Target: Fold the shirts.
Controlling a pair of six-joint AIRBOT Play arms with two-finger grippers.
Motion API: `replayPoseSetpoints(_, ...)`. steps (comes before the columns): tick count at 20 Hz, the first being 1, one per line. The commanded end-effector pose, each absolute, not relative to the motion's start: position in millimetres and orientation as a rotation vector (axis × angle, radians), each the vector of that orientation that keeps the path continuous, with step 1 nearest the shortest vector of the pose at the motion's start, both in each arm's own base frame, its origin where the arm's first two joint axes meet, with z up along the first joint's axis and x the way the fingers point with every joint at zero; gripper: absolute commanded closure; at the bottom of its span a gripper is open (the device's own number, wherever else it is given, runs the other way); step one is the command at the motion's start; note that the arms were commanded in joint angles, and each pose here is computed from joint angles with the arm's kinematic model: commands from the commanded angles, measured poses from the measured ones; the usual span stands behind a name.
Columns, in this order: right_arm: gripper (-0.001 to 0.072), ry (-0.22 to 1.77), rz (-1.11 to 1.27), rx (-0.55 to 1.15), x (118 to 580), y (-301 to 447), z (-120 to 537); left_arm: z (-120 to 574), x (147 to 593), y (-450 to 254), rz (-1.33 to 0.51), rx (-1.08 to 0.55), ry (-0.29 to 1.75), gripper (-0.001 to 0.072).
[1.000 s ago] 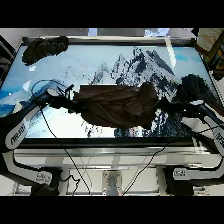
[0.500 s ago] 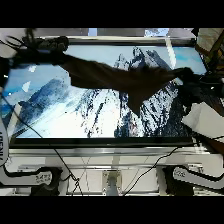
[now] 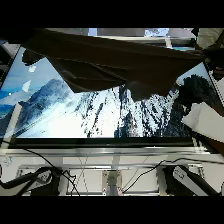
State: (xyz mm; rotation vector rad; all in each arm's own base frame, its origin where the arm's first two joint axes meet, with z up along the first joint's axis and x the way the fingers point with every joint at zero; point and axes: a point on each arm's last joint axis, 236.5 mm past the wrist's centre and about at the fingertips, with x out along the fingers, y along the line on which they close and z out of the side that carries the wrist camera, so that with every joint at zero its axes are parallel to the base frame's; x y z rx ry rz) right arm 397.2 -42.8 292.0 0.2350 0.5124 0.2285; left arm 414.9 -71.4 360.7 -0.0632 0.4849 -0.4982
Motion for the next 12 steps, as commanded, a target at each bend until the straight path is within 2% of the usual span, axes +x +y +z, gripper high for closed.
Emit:
replayPoseSetpoints(1,0.0694,0.515,0.156,0.087,327.7,-28.3,328.4,406.8,354.2,-83.9,-0.504,-0.037,0.405,0.0699)
replayPoseSetpoints(4,0.0694,0.477,0.059,0.032,283.2,-24.2,349.2,427.2,315.3,-83.6,-0.456,-0.065,0.376,0.07)
replayPoseSetpoints(6,0.0695,0.507,0.049,0.032,269.0,-20.5,344.9,410.5,309.4,-84.1,-0.459,-0.078,0.457,0.07)
replayPoseSetpoints(9,0.0695,0.588,0.038,0.059,274.4,-29.0,317.0,378.8,325.7,-80.7,-0.466,-0.108,0.583,0.07)
replayPoseSetpoints(12,0.0694,0.774,0.059,0.182,298.9,-41.1,245.6,326.9,368.0,-73.5,-0.478,-0.157,0.746,0.0699)
